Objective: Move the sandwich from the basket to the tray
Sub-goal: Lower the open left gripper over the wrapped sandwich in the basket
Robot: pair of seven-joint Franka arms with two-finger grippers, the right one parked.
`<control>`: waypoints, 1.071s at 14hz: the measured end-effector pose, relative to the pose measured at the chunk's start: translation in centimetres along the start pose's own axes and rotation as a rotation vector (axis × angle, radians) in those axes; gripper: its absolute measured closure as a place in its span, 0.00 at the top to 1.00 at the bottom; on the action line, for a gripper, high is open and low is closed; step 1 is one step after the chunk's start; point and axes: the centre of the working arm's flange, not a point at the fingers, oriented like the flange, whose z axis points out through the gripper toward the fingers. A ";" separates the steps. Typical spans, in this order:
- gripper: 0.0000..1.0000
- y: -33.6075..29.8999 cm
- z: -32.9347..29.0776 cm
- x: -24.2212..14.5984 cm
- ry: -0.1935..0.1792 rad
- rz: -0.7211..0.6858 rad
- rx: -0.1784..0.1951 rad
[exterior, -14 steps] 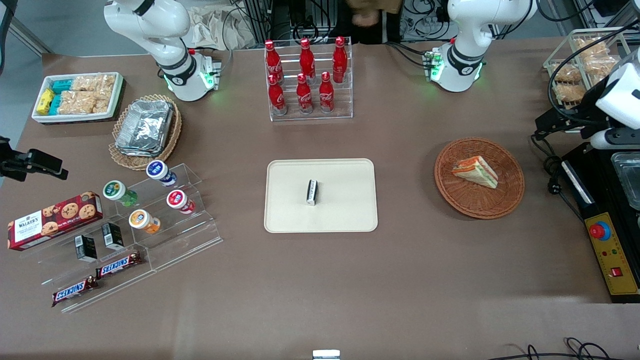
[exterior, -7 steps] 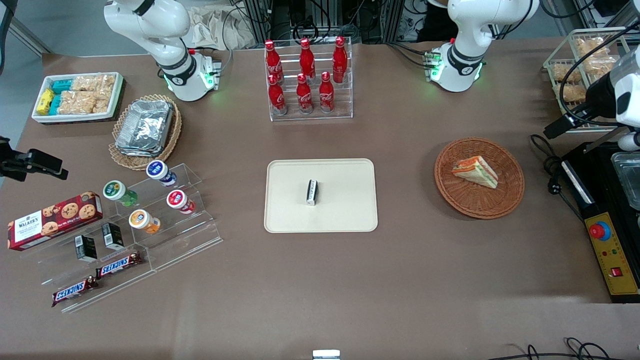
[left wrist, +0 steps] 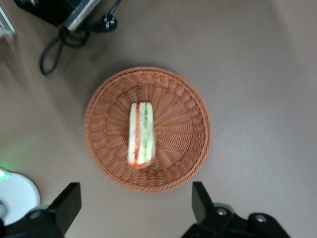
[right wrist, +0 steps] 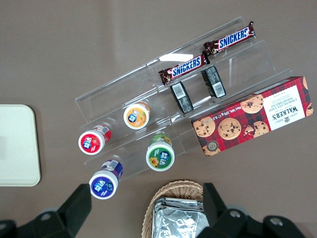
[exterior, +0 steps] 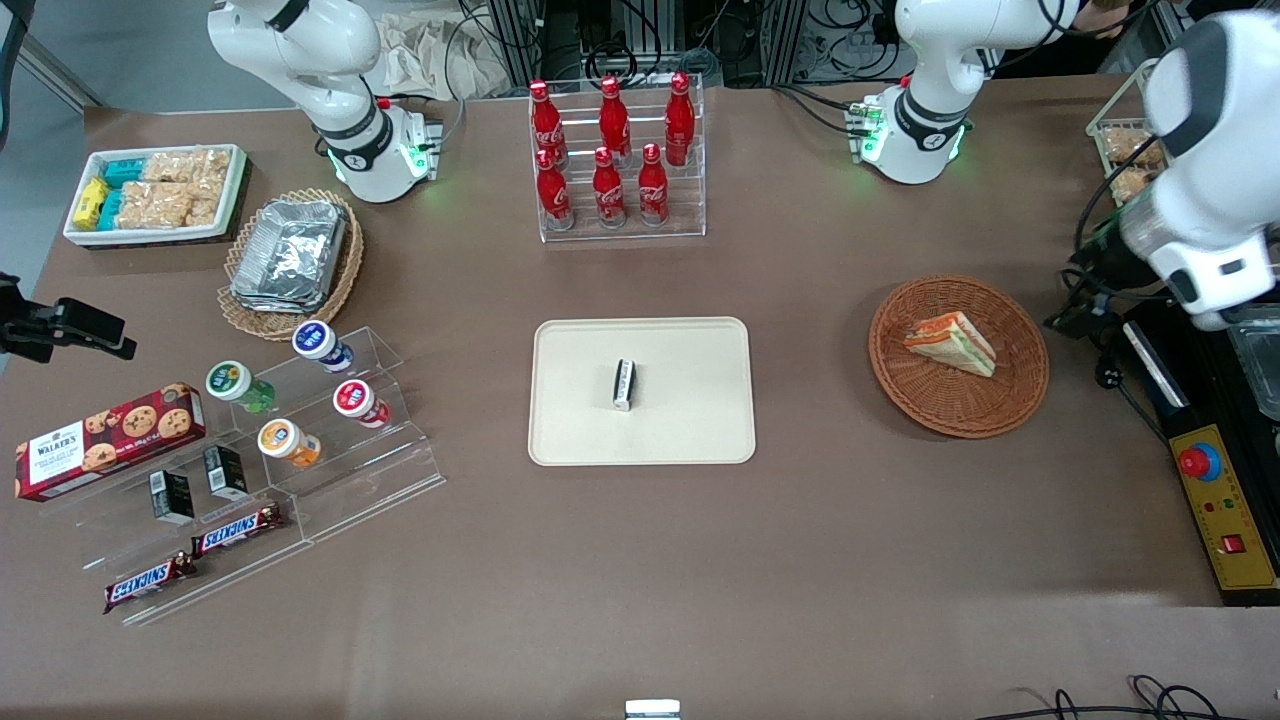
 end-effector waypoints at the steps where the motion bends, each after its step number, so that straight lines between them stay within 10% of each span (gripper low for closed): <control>1: 1.00 -0.2 2.0 -0.2 0.000 -0.030 -0.003; 15: 1.00 -4.4 15.7 -0.5 0.011 -0.173 -0.080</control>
